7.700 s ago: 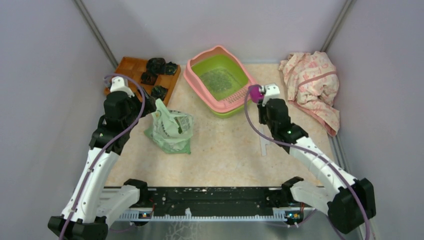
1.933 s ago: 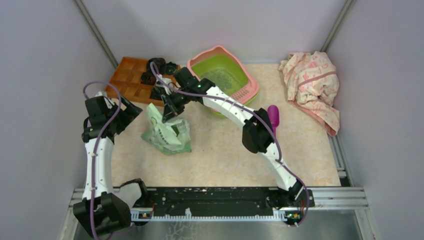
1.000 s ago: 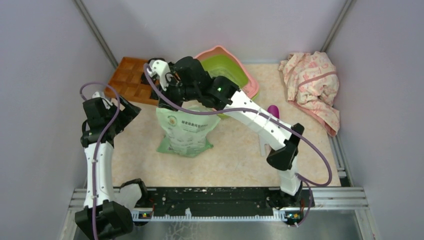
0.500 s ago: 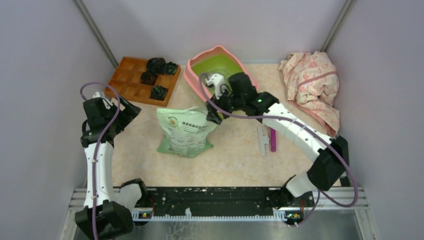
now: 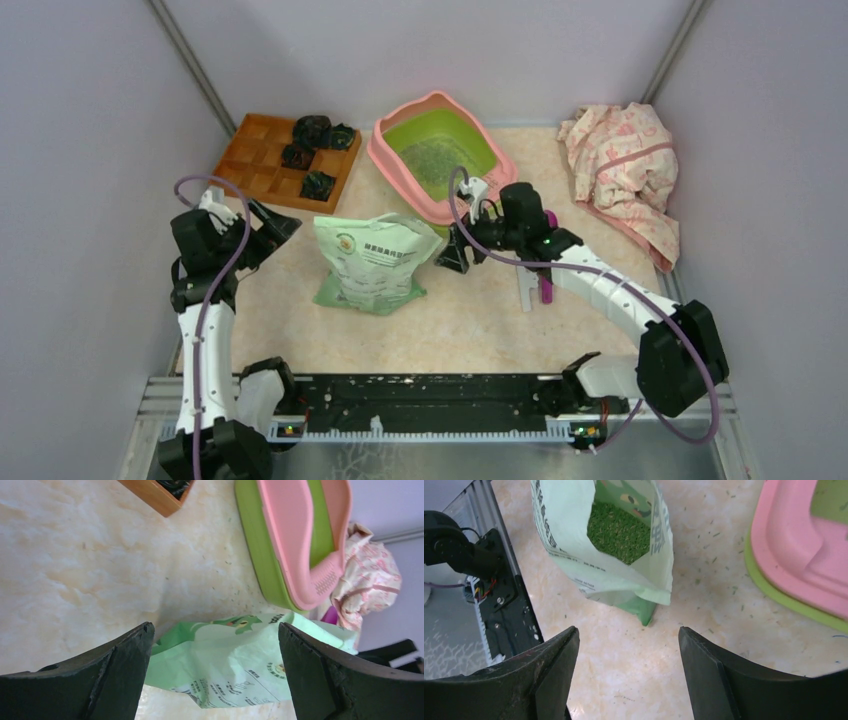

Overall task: Fill the litter box with clean litter
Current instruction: Adjust the cat litter bag at the center of the board.

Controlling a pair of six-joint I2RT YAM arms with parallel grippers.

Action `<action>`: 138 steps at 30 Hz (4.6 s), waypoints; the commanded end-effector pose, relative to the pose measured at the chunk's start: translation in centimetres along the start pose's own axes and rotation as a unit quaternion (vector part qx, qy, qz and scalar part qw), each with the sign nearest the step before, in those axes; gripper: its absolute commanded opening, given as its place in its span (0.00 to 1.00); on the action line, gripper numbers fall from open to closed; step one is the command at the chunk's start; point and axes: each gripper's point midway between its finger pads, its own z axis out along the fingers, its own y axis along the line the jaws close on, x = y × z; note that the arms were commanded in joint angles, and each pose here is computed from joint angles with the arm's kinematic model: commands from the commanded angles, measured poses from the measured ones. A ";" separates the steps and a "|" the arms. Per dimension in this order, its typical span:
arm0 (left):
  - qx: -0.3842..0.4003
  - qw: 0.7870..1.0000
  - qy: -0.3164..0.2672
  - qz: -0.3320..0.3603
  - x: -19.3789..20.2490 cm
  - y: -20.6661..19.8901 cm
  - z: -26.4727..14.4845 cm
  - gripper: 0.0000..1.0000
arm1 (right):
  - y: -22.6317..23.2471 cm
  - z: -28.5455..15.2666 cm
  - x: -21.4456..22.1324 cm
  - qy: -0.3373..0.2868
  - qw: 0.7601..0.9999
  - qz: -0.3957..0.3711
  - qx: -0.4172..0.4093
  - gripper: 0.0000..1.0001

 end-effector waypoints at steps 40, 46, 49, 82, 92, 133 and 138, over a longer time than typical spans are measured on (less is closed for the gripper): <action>0.257 0.965 0.020 0.041 3.1 -6.7 -1.9 0.57 | 1.2 5.3 -3.9 -0.075 0.988 -0.002 -0.136 0.13; 0.195 0.979 -0.019 0.056 1.4 -5.8 -2.2 0.58 | 4.1 2.6 -10.6 -0.118 0.983 -0.074 -0.117 0.00; 0.173 0.983 -0.035 0.060 0.9 -5.4 -2.5 0.59 | 6.0 0.8 -13.8 -0.144 0.977 -0.106 -0.114 0.00; 0.066 0.997 -0.017 0.021 -2.7 -4.9 -2.9 0.81 | 5.6 10.0 -11.4 0.070 0.933 -0.244 -0.256 0.78; 0.087 0.996 -0.008 0.019 -2.1 -5.0 -2.0 0.79 | 8.0 12.0 -6.3 0.137 0.916 -0.208 -0.315 0.78; 0.008 0.999 -0.029 0.013 -1.2 -2.3 -3.4 0.81 | 14.1 5.6 -19.8 -0.104 0.989 -0.038 0.096 0.00; 0.002 1.000 -0.018 0.005 -0.1 -1.7 -3.5 0.82 | 8.9 10.3 -16.4 -0.047 0.979 0.015 0.197 0.00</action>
